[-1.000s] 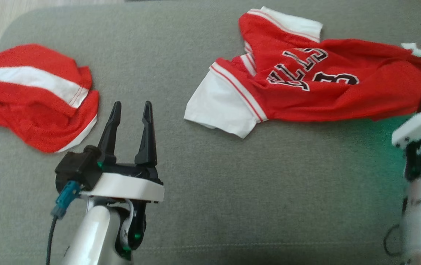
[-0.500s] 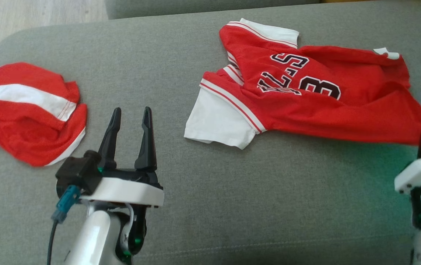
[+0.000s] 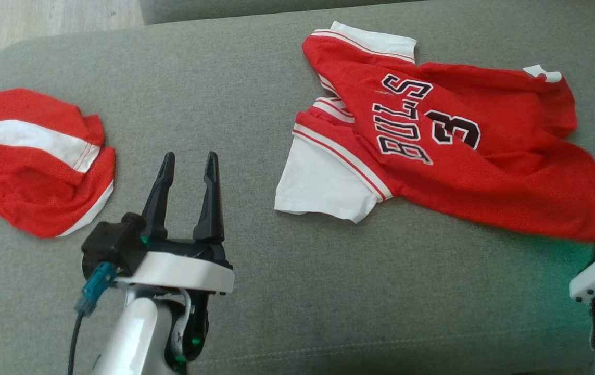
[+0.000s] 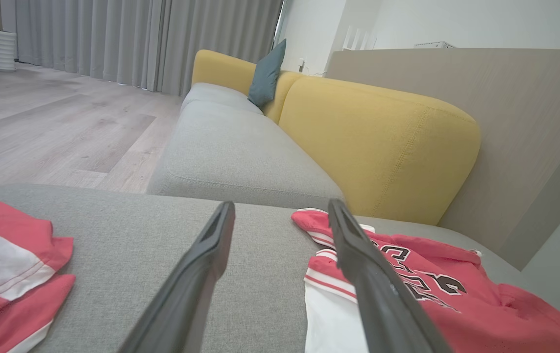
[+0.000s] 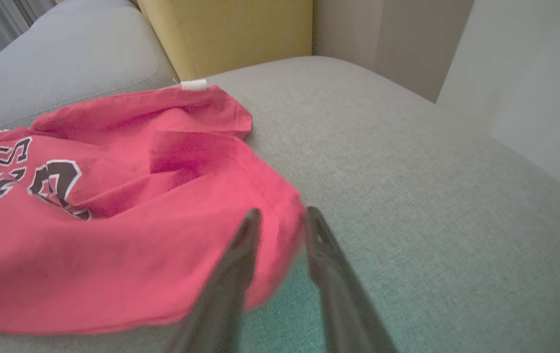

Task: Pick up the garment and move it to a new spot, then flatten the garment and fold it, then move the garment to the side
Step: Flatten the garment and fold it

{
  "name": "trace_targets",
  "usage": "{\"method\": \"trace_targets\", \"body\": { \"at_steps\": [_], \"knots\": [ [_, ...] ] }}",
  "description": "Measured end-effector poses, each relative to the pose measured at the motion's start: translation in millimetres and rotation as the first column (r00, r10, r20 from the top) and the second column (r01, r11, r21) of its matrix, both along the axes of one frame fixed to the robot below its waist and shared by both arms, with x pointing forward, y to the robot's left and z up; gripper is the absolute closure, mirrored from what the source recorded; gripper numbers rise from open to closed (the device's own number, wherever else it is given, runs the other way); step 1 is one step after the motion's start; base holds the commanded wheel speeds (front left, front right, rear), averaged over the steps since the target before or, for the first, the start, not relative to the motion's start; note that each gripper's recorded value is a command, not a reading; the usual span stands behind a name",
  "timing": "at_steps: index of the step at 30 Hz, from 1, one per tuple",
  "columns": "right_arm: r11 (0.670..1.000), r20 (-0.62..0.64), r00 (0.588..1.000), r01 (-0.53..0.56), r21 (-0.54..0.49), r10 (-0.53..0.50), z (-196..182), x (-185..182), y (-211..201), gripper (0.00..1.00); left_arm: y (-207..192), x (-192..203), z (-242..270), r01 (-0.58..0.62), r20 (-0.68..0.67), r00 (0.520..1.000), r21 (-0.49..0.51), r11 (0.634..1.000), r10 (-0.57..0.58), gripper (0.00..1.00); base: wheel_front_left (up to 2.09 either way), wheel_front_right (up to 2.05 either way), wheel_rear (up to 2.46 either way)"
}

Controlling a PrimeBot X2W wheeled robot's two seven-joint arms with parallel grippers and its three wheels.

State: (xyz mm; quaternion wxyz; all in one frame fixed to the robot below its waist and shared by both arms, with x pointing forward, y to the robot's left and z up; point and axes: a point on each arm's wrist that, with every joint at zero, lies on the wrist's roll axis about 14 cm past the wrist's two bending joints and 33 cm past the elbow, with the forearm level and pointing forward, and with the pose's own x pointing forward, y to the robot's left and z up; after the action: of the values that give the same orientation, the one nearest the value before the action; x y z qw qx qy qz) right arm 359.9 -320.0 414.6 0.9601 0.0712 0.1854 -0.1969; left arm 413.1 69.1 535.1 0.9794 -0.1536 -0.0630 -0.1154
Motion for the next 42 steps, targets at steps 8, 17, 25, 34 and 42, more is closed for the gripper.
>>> {"method": "trace_targets", "body": {
  "at_steps": [8, 17, 25, 34, 42],
  "knots": [
    [0.984, 0.187, 0.974, -0.101, -0.145, 0.128, 50.9, 27.2, 24.1, 0.00, -2.3, -0.9, 3.1, 0.006, 0.008, 1.000, 0.000, 1.000, -0.006, 0.00, 0.00, 0.00, 0.00],
    [0.973, 0.257, 0.948, -0.142, -0.181, 0.186, 63.5, 22.3, 40.3, 0.00, -22.8, -3.4, -4.6, 0.077, -0.008, 0.997, 0.010, 0.997, -0.077, 0.00, 0.00, 0.00, 0.00],
    [0.974, 0.271, 0.947, -0.123, -0.192, 0.173, 67.5, 17.8, 34.3, 0.00, -69.3, -11.3, -71.2, 0.260, -0.186, 0.954, 0.116, 0.959, -0.236, 0.00, 0.00, 0.00, 0.00],
    [0.977, 0.266, 0.953, -0.094, -0.191, 0.144, 65.1, 8.3, 24.9, 0.00, -86.4, 9.5, -121.7, 0.356, -0.339, 0.903, 0.239, 0.903, -0.266, 0.00, 0.00, 0.00, 0.00],
    [0.978, 0.279, 0.954, -0.053, -0.201, 0.109, 68.3, 2.4, 12.5, 0.00, -94.6, 11.4, -159.6, 0.457, -0.472, 0.835, 0.309, 0.834, -0.282, 0.00, 0.00, 0.00, 0.00]
  ]
}}
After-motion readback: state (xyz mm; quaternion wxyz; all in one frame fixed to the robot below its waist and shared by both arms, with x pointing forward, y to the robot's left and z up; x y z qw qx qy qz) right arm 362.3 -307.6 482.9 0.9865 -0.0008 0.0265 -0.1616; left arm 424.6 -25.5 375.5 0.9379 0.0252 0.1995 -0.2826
